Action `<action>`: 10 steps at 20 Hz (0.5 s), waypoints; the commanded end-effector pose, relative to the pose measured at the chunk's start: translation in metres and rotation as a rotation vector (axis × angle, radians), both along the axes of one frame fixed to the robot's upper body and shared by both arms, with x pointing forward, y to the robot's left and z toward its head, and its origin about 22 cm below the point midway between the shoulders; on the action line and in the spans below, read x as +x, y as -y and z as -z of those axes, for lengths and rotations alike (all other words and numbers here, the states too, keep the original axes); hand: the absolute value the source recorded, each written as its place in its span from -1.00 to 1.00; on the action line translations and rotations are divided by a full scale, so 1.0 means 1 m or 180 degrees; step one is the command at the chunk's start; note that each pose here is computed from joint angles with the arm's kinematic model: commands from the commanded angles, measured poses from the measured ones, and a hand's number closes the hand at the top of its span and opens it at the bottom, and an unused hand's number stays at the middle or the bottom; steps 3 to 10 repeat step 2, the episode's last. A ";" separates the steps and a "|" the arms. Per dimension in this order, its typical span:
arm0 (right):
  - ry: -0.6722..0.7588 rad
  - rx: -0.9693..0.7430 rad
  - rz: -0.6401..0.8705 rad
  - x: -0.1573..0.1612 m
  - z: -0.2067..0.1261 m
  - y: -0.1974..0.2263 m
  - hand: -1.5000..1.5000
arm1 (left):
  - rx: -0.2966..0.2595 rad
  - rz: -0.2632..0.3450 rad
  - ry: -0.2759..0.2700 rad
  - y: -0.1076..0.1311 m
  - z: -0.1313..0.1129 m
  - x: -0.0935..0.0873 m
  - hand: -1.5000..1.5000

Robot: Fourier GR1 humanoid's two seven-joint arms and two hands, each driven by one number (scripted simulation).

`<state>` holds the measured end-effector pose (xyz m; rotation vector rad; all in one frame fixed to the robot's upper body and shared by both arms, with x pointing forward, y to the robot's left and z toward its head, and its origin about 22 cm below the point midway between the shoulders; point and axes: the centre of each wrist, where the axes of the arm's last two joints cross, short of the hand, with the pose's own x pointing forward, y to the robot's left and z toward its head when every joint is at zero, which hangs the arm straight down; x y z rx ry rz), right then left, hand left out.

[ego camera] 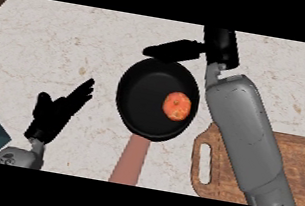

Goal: Pick the squash from the cutting board and place it in the pot

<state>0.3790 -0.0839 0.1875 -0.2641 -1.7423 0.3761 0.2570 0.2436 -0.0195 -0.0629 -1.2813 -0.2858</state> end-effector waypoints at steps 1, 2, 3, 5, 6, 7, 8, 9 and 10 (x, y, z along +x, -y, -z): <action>0.0164 0.0376 0.0148 0.004 0.004 0.039 -1.00 | 0.0033 -0.0051 0.0028 -0.006 -0.004 0.004 0.00; 0.0159 0.0414 0.0184 0.007 -0.003 0.060 -1.00 | -0.0022 -0.0082 -0.0057 -0.006 0.010 0.000 0.00; 0.0159 0.0414 0.0184 0.007 -0.003 0.060 -1.00 | -0.0022 -0.0082 -0.0057 -0.006 0.010 0.000 0.00; 0.0159 0.0414 0.0184 0.007 -0.003 0.060 -1.00 | -0.0022 -0.0082 -0.0057 -0.006 0.010 0.000 0.00; 0.0159 0.0414 0.0184 0.007 -0.003 0.060 -1.00 | -0.0022 -0.0082 -0.0057 -0.006 0.010 0.000 0.00; 0.0159 0.0414 0.0184 0.007 -0.003 0.060 -1.00 | -0.0022 -0.0082 -0.0057 -0.006 0.010 0.000 0.00; 0.0159 0.0414 0.0184 0.007 -0.003 0.060 -1.00 | -0.0022 -0.0082 -0.0057 -0.006 0.010 0.000 0.00; 0.0159 0.0414 0.0184 0.007 -0.003 0.060 -1.00 | -0.0022 -0.0082 -0.0057 -0.006 0.010 0.000 0.00; 0.0159 0.0414 0.0184 0.007 -0.003 0.060 -1.00 | -0.0022 -0.0082 -0.0057 -0.006 0.010 0.000 0.00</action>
